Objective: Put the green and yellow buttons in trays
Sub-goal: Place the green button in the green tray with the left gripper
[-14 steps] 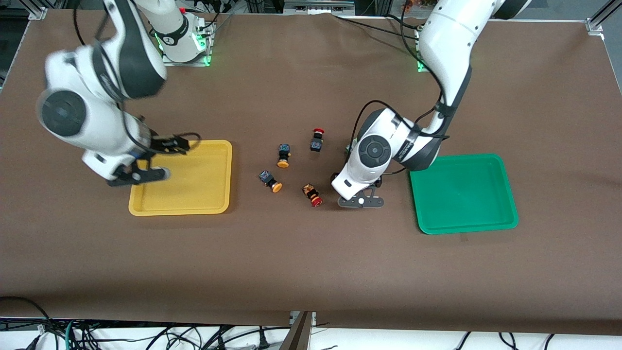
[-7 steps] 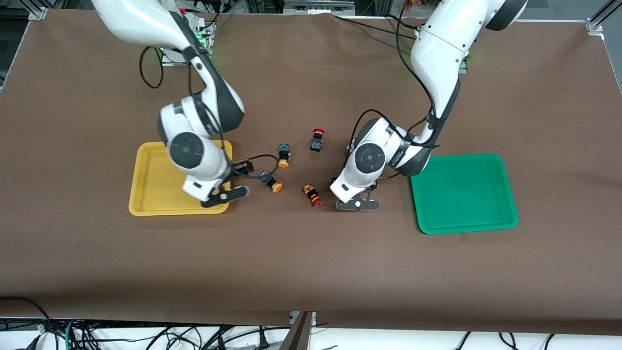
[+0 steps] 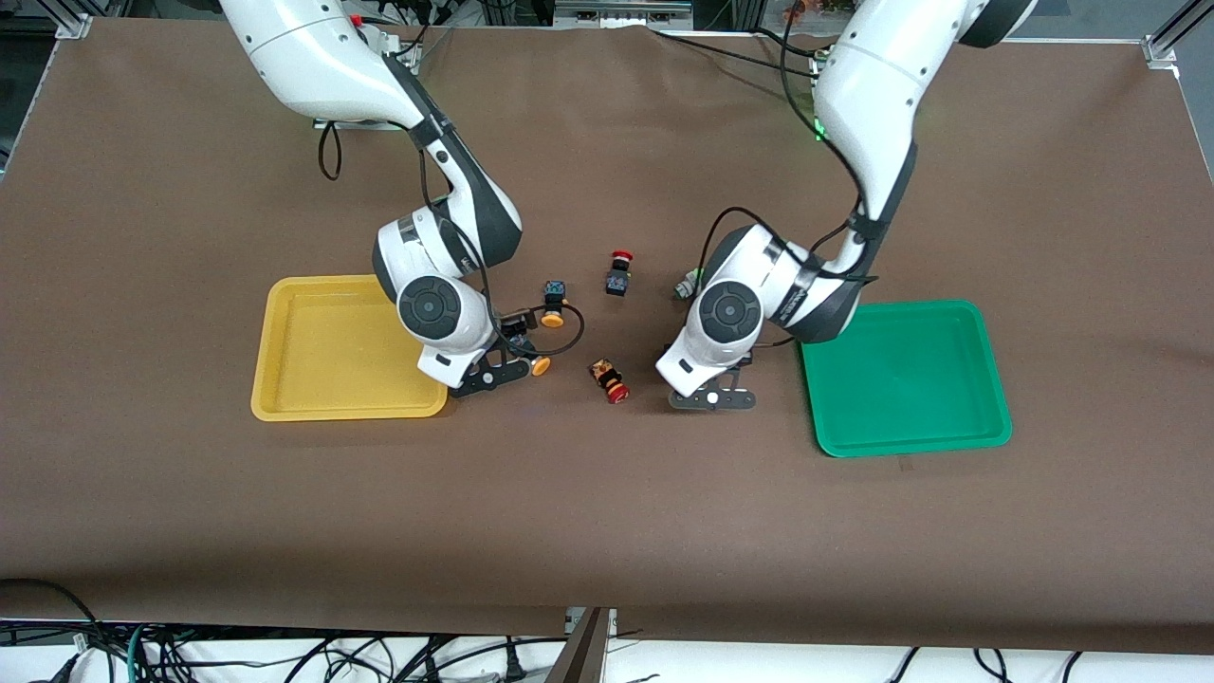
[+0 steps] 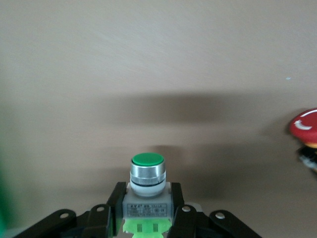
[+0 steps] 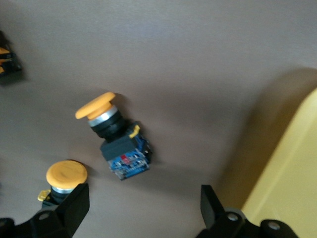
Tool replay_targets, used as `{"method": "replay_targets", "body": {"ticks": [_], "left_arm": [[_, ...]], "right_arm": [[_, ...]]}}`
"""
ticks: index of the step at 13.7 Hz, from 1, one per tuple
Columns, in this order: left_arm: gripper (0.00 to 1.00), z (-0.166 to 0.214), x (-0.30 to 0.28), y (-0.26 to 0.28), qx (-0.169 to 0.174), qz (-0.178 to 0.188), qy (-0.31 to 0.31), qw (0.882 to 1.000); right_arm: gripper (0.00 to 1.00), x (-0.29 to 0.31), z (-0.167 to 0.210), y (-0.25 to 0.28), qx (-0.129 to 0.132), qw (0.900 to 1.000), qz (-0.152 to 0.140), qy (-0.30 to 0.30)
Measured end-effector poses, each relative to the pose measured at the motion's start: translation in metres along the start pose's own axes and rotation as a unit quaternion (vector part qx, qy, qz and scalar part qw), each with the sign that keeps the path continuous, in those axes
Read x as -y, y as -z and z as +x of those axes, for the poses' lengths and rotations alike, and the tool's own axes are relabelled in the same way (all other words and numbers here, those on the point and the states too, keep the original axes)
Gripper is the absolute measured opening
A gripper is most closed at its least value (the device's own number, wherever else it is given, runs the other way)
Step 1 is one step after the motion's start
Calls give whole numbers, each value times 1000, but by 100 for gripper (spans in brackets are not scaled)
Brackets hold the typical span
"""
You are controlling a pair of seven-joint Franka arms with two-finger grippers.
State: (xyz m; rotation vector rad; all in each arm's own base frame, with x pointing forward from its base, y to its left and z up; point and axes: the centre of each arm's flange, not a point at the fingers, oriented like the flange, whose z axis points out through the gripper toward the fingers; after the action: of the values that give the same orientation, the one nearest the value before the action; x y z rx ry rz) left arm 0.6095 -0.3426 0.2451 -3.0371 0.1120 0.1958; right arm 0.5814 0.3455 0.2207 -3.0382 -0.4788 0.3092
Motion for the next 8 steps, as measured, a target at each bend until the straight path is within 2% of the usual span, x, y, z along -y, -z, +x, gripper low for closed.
{"method": "replay_targets", "body": {"ticks": [3, 5, 8], "left_arm": [[41, 13, 89, 41, 19, 79, -85, 993], [41, 26, 150, 35, 38, 84, -131, 987], [41, 31, 209, -21, 80, 70, -161, 981]], "right_arm": [[100, 10, -2, -18, -7, 1000, -2, 3], [99, 12, -3, -28, -11, 1000, -2, 5], [98, 14, -3, -35, -18, 1000, -2, 4]]}}
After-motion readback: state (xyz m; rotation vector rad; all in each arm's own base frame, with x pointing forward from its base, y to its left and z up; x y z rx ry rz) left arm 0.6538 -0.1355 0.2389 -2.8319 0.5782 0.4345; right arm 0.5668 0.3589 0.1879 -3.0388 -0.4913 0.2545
